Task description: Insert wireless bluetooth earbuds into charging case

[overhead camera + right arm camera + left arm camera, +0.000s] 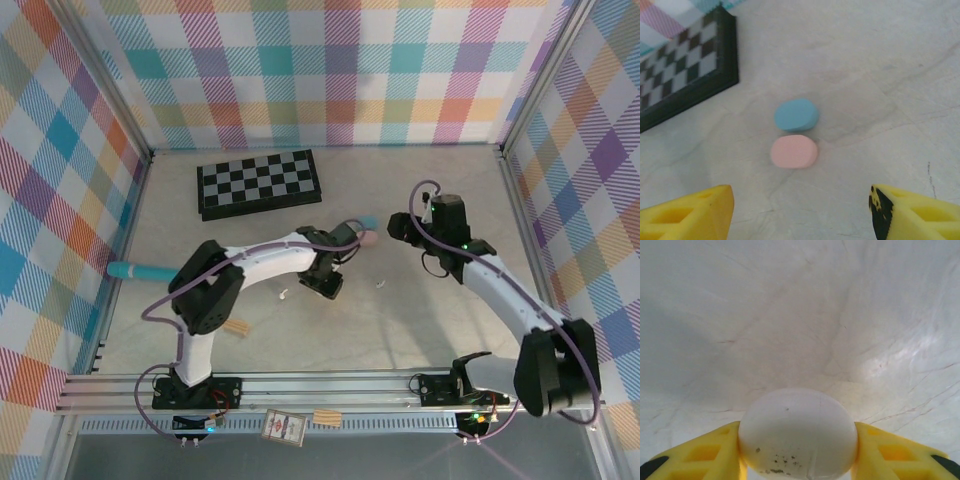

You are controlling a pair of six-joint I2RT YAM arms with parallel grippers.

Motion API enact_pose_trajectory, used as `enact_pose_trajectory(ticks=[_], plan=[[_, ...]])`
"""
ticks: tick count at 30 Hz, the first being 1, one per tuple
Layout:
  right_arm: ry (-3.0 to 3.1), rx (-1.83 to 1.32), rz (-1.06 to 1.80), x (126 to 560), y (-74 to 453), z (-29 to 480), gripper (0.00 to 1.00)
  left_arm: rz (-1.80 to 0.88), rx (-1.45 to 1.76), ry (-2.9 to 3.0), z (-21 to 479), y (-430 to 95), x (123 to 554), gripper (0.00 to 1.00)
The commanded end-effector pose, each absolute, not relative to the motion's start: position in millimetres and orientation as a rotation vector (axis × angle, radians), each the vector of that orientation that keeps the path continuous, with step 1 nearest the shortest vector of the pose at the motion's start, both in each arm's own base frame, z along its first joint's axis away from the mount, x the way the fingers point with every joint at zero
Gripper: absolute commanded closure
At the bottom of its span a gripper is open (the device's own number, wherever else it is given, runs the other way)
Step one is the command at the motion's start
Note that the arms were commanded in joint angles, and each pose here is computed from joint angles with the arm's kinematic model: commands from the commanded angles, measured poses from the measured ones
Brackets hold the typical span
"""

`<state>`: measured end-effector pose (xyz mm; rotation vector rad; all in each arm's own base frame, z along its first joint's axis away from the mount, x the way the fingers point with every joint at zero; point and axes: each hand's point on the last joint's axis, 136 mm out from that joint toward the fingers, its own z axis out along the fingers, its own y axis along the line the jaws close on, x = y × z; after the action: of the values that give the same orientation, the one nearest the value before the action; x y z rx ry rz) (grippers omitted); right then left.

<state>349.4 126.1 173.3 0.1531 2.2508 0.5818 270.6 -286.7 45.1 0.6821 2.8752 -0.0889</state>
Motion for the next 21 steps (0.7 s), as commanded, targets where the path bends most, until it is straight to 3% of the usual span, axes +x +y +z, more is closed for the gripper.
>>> enact_pose_trajectory(ticks=[1, 6, 14, 21], plan=[[2.114, 0.032, 0.663, 342.2, 135.2, 203.5, 0.25, -0.45, 0.288, 2.737, 95.8, -301.7, 307.3, 0.56], [1.98, -0.224, 0.818, 312.8, 162.5, 211.3, 0.19, -0.913, -0.069, 2.619, 130.0, -326.5, 321.7, 0.56], [1.788, -0.458, 0.855, 284.0, 192.1, 208.3, 0.14, -1.213, -0.531, 2.462, 165.2, -331.0, 328.0, 0.57], [1.774, -0.534, 0.909, 281.2, 219.8, 200.3, 0.15, -1.368, -0.62, 2.432, 177.3, -349.7, 317.7, 0.58]])
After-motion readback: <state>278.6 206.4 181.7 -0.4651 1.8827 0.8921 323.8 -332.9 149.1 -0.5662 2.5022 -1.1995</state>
